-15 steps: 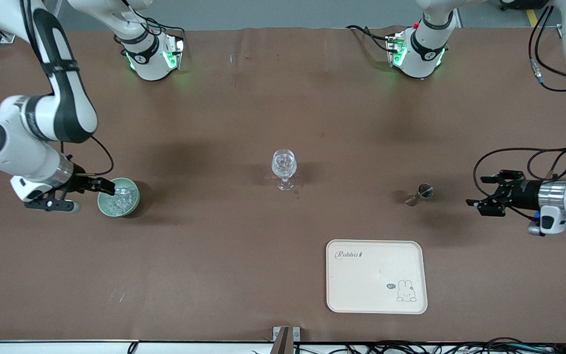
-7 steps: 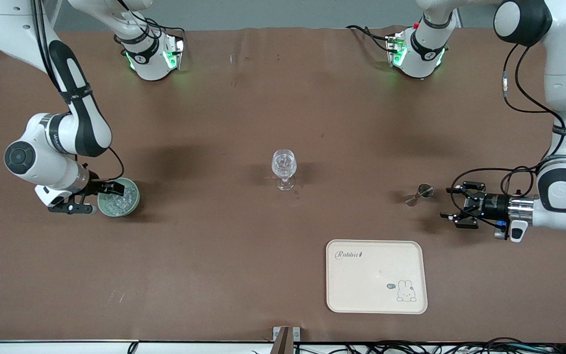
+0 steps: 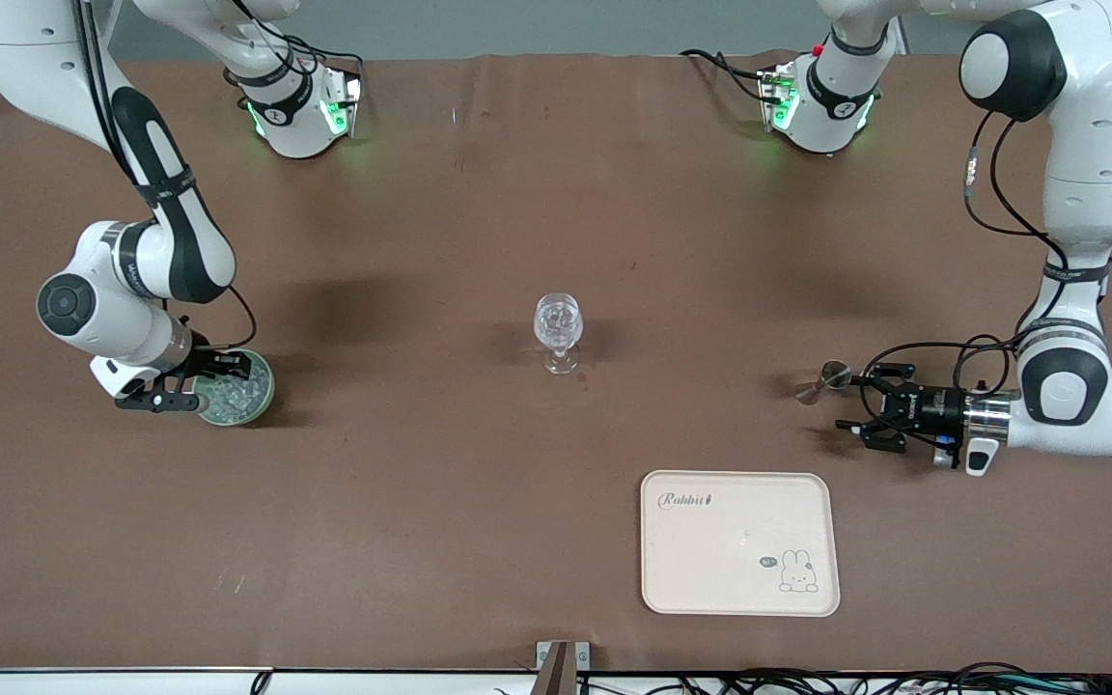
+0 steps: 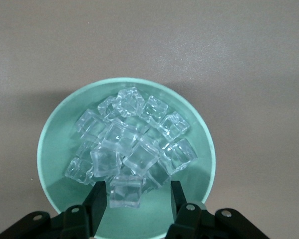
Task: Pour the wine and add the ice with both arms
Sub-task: 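Grasp the metal jigger with the left gripper while the right gripper grasps ice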
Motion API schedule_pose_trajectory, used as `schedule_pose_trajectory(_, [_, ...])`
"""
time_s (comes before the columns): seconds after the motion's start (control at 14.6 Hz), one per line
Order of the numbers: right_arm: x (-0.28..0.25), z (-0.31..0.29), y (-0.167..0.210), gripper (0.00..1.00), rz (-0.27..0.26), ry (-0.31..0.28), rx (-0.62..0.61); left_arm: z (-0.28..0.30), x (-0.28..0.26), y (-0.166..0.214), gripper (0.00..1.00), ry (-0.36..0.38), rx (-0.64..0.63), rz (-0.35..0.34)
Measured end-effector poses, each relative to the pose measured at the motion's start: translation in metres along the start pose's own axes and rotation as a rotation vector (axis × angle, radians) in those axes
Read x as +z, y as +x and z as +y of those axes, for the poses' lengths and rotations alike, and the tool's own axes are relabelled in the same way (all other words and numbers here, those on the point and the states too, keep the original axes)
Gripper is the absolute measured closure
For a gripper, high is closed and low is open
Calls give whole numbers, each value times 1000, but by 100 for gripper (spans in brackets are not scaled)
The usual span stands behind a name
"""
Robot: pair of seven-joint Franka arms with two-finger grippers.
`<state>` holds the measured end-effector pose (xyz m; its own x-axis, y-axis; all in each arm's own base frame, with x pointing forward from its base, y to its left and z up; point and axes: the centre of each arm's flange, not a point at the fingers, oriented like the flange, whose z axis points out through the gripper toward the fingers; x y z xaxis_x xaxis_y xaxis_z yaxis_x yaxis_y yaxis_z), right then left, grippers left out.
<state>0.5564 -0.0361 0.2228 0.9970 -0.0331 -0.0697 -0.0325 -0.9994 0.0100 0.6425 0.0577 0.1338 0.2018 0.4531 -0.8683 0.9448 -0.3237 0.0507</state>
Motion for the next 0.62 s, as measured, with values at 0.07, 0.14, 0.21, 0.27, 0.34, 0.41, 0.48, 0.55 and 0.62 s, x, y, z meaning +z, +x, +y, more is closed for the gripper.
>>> schedule_pose_trajectory(0.07, [0,0,0,41,0,0,-1,0,5,3,17,1,-5,-11])
schedule_pose_trajectory(0.14, [0,-1,0,42,0,0,-2,-1,10,4,17,5,-8,-19])
schedule_pose_trajectory(0.21, [0,-1,0,42,0,0,-3,-2,13,4,19,10,-10,-28])
schedule_pose_trajectory(0.27, [0,-1,0,43,1,0,-4,-2,18,3,19,16,-9,-38])
schedule_pose_trajectory(0.34, [0,-2,0,47,1,0,-5,-1,21,2,19,23,-8,-49])
schedule_pose_trajectory(0.41, [0,-2,0,47,1,0,-6,-1,24,-1,20,30,-6,-60])
schedule_pose_trajectory(0.48, [0,-3,0,50,2,0,-6,-1,26,-3,21,37,-4,-71])
schedule_pose_trajectory(0.55, [0,-3,0,50,3,0,-7,-2,28,-4,21,44,-4,-81])
schedule_pose_trajectory(0.62, [0,-3,0,52,3,1,-7,-2,28,-5,23,48,-4,-88])
